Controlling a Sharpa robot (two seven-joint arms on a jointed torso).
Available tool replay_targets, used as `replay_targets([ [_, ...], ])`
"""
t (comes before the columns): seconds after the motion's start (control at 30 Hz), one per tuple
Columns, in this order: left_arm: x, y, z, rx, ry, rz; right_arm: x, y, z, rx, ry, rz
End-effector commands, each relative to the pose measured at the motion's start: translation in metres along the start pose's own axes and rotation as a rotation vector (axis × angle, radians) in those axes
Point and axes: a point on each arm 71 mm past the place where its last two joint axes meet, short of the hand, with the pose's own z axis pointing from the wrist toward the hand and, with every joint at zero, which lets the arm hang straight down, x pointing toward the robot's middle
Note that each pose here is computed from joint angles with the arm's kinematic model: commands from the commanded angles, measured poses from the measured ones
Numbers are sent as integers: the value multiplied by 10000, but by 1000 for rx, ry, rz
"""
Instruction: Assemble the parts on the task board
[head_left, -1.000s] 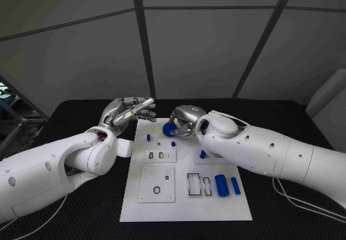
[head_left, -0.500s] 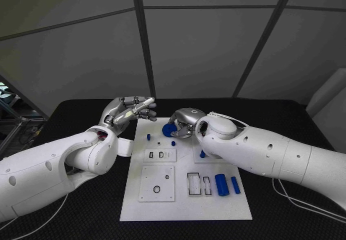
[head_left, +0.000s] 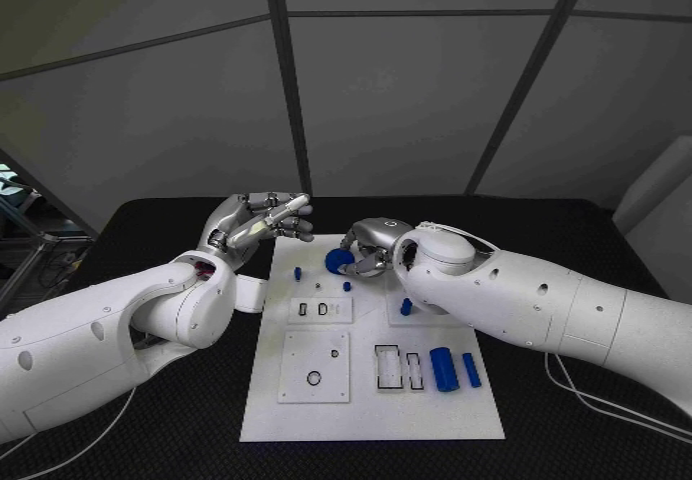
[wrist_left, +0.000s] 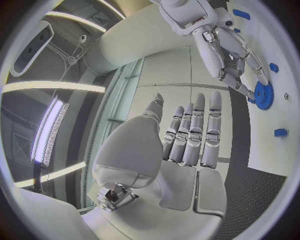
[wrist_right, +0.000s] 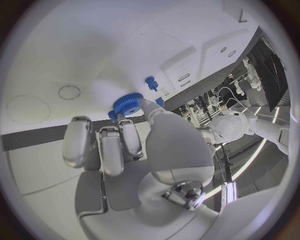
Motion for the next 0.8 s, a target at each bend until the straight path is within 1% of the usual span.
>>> replay_targets([
  [0.03,13,-15,5,7,12,0,56,-33,-9,17,45,16],
  [0.17,9,-15,4,7,11,0,35,-80,-22,31,19,24],
  [0.23,9,-15,3,7,11,0,10,-106,-41,33,-11,33],
  [0.3,10,-16,3,7,12,0,-31,-133,-77,27,-57,45],
  [0.33,9,-16,3,7,12,0,-41,-137,-86,24,-68,49],
  [0.37,7,-16,2,7,11,0,-81,-156,-126,11,-113,65],
  [0.4,6,-16,2,7,11,0,-92,-162,-137,7,-125,71],
  [0.43,2,-16,1,7,10,1,-120,-180,-168,-7,-155,93],
  [0.53,-17,-17,-3,6,7,4,-200,-258,-265,-53,-237,193],
  [0.6,-35,-17,-6,6,3,6,-243,-342,-347,-83,-271,269],
  [0.67,-56,-17,-7,6,-1,9,-274,-449,-442,-101,-280,329],
  [0.8,-91,-13,-7,5,-6,12,-310,-724,-657,-109,-255,414],
])
